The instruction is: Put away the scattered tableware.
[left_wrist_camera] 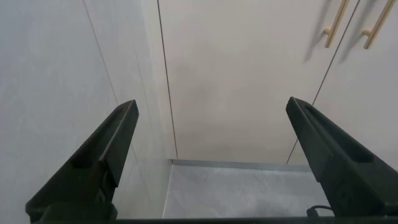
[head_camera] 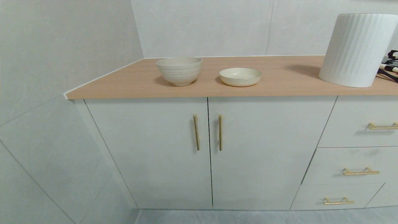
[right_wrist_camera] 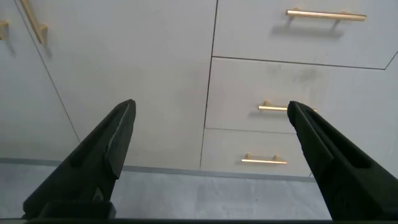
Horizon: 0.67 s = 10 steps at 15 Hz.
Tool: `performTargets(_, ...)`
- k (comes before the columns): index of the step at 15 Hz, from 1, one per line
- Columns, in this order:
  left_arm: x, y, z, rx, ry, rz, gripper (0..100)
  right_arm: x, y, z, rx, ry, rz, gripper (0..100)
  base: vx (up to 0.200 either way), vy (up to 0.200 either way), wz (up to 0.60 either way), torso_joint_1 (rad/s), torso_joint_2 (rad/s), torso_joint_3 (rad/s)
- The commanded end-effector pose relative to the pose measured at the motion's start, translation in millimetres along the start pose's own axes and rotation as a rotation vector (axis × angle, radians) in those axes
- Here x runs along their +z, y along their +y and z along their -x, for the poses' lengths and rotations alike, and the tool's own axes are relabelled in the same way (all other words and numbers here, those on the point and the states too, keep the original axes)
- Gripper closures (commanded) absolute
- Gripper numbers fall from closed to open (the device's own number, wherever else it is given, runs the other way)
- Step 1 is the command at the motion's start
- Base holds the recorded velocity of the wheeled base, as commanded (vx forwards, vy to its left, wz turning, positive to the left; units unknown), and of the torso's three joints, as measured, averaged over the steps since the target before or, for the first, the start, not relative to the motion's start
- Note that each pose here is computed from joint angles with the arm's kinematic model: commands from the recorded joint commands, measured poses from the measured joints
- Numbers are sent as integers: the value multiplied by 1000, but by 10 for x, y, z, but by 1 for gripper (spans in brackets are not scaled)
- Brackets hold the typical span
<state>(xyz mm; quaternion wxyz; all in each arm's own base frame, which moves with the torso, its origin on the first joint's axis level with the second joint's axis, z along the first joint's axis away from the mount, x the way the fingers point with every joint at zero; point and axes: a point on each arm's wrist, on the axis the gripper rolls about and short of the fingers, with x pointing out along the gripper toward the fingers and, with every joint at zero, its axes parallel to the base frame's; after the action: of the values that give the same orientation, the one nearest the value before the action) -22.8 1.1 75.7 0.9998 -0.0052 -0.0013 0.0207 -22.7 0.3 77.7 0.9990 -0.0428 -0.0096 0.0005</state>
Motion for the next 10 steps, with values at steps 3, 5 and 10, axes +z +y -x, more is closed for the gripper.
performTargets(3, 1, 0, 0, 0, -1, 0, 0, 419, -21, 75, 86, -96, -18, 0, 0, 0, 0, 0, 0, 0)
performTargets(5, 1, 0, 0, 0, -1, 0, 0, 604, -16, -36, 184, -30, -21, 0, 0, 0, 0, 0, 0, 0)
performTargets(10, 1, 0, 0, 0, -1, 0, 0, 984, 21, -721, 479, 257, -81, 0, 0, 0, 0, 0, 0, 0)
